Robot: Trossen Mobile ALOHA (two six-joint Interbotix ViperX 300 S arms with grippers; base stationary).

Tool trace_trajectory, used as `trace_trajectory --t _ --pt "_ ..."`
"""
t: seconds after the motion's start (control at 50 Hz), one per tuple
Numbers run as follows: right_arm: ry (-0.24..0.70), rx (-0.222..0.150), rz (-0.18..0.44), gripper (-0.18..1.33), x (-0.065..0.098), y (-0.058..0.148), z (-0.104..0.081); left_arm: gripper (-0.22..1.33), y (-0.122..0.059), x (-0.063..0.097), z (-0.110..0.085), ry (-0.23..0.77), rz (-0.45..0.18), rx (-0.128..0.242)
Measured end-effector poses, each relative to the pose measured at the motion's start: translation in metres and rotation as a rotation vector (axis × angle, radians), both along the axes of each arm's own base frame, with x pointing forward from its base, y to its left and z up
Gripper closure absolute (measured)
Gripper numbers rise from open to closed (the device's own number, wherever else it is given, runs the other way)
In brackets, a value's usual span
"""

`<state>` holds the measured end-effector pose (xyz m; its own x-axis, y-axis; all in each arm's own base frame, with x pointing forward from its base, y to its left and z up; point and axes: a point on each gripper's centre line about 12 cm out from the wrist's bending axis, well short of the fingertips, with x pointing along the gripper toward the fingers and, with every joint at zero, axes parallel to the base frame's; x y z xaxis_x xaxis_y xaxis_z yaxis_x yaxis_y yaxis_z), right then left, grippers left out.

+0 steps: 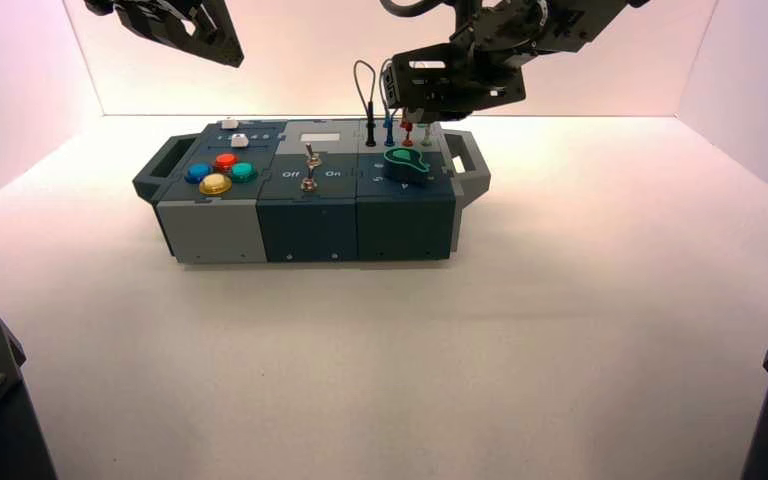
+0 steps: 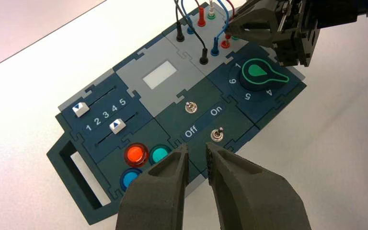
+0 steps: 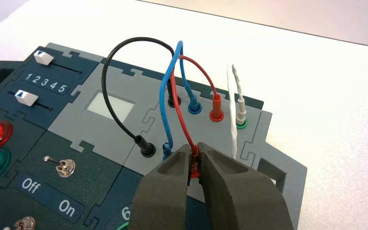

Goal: Insert the red wire.

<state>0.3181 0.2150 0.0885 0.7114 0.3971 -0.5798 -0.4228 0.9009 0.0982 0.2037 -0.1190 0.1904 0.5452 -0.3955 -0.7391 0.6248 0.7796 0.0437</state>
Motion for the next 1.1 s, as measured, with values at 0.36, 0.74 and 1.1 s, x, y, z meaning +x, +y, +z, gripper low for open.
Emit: trace_trajectory --t 0.36,0.74,1.1 --pt "-0.020 0.005 -0.002 1.15 -0.0017 -0.0016 0.0005 0.65 -0.0001 0.0002 0.0009 -0.003 0.000 -0.001" --pt "-0.060 0.020 -0.011 1.15 -0.0043 -0.0054 0.0035 0.65 0.0000 0.0000 0.0000 0.000 0.000 0.000" --pt "-0.060 0.019 -0.010 1.15 -0.0043 -0.0054 0.0035 0.64 0.0004 -0.0007 -0.0007 0.001 0.000 0.001"
